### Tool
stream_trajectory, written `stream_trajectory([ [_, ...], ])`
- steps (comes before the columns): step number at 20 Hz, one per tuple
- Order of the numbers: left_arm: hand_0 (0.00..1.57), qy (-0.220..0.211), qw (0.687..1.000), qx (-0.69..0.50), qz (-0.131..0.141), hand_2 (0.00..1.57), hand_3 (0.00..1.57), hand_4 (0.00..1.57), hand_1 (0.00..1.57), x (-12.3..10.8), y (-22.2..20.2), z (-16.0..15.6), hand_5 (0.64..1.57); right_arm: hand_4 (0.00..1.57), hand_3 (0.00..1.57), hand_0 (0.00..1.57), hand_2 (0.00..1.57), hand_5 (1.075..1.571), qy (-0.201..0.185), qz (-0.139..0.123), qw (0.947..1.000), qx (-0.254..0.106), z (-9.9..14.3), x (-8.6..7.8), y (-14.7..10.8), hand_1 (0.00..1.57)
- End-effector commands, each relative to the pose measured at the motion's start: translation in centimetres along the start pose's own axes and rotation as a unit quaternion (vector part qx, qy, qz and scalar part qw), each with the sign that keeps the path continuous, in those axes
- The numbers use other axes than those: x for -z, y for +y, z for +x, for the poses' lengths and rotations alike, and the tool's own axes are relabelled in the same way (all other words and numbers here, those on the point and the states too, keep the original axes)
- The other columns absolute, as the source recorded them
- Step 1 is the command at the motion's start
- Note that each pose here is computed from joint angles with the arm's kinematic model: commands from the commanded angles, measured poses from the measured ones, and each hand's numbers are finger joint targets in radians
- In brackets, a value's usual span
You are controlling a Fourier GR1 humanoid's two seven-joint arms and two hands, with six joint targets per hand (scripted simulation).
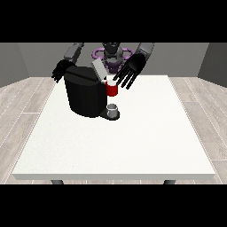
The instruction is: Insert the coffee pod into the coffee machine and close the lid
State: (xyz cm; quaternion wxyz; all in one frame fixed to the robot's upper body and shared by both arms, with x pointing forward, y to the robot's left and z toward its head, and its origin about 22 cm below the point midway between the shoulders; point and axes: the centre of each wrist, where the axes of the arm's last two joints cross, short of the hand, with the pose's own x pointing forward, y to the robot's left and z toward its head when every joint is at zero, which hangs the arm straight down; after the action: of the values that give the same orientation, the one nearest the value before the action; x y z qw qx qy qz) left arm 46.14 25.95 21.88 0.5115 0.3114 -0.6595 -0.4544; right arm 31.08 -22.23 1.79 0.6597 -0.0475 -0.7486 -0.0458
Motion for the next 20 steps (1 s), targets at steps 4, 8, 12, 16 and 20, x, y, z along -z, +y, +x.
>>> stream_trajectory([
  [4, 0.00, 0.012, 1.000, -0.006, -0.007, 0.00, 0.00, 0.00, 0.00, -0.2, -1.8, -0.2, 1.571, 0.38, 0.00, 0.00, 0.00, 1.571, 0.011, 0.004, 0.9999, 0.006, -0.5, -0.4, -1.7, 0.00],
  [8, 0.00, 0.011, 0.997, -0.062, -0.041, 0.00, 0.00, 0.00, 0.00, -0.2, -4.4, -0.3, 1.571, 0.43, 0.00, 0.00, 0.00, 1.571, 0.045, -0.009, 0.9989, 0.008, -2.3, -2.6, 0.3, 0.00],
  [12, 0.00, 0.010, 0.980, -0.199, -0.007, 0.00, 0.00, 0.00, 0.00, -0.6, -7.7, -0.5, 1.571, 0.37, 0.00, 0.00, 0.00, 1.571, 0.048, -0.045, 0.9978, 0.009, -3.5, -2.7, -4.9, 0.00],
  [16, 0.00, 0.007, 0.937, -0.350, 0.006, 0.00, 0.00, 0.26, 0.00, -2.8, -11.9, -3.6, 1.571, 0.49, 0.00, 0.00, 0.00, 1.571, 0.067, -0.056, 0.9961, -0.005, -4.1, -4.5, -4.3, 0.00],
  [20, 0.00, 0.046, 0.914, -0.403, -0.015, 0.00, 0.00, 0.00, 0.00, -5.0, -17.5, -4.1, 1.571, 0.39, 0.00, 0.00, 0.00, 1.571, 0.065, -0.016, 0.9973, -0.030, -3.7, -4.9, -6.1, 0.00],
])
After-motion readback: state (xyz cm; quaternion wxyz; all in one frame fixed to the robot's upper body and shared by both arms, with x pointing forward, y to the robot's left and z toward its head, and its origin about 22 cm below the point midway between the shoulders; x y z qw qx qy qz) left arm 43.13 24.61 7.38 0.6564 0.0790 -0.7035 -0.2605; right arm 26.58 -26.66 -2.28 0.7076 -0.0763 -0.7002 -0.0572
